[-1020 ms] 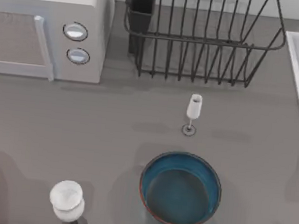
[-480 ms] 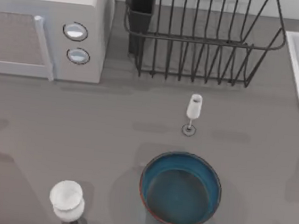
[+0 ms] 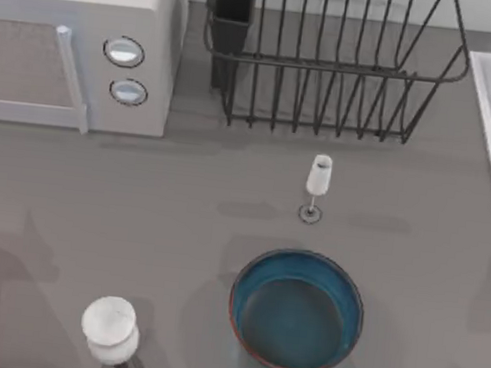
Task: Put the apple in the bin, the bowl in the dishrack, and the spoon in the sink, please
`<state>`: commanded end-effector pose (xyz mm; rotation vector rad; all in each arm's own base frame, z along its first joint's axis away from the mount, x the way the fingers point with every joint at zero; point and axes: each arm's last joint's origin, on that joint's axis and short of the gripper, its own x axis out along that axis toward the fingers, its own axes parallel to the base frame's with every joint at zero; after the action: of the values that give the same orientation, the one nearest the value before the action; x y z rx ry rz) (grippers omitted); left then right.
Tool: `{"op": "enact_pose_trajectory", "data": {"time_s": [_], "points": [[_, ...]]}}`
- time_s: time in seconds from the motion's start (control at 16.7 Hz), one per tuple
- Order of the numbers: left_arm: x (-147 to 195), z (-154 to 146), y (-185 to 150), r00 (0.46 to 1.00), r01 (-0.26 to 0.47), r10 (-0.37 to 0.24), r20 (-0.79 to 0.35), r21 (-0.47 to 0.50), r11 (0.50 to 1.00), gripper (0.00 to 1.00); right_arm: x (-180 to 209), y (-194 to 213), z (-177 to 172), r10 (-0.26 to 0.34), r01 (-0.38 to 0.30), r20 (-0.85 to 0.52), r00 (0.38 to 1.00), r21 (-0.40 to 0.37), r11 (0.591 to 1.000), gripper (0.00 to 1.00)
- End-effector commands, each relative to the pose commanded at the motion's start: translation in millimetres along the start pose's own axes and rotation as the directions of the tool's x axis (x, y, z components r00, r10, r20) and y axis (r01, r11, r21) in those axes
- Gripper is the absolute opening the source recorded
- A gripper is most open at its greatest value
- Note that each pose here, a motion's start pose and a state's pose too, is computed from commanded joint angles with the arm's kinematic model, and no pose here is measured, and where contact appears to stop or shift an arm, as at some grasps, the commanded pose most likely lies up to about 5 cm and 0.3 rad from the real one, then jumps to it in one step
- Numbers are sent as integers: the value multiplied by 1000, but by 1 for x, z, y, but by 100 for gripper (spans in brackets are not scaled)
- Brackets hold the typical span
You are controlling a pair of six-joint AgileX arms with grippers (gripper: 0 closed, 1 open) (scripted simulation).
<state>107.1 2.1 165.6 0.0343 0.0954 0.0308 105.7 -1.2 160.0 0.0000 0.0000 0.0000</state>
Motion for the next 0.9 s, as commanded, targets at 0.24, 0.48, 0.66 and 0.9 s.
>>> {"op": "enact_pose_trajectory", "data": {"time_s": [0.24, 0.48, 0.66, 0.9], "points": [[-1, -6, -3, 995, 32, -29, 96, -33, 999, 100, 0, 0, 0, 0, 0, 0, 1000, 0, 1000, 100], [-1, -6, -3, 995, 32, -29, 96, -33, 999, 100, 0, 0, 0, 0, 0, 0, 1000, 0, 1000, 100], [-1, -6, -3, 995, 32, -29, 96, -33, 999, 100, 0, 2, 5, 16, -16, -30, 999, 17, 1000, 100], [-1, -6, -3, 995, 32, -29, 96, -33, 999, 100, 5, 12, 34, 101, -81, -201, 974, 104, 991, 100]]}}
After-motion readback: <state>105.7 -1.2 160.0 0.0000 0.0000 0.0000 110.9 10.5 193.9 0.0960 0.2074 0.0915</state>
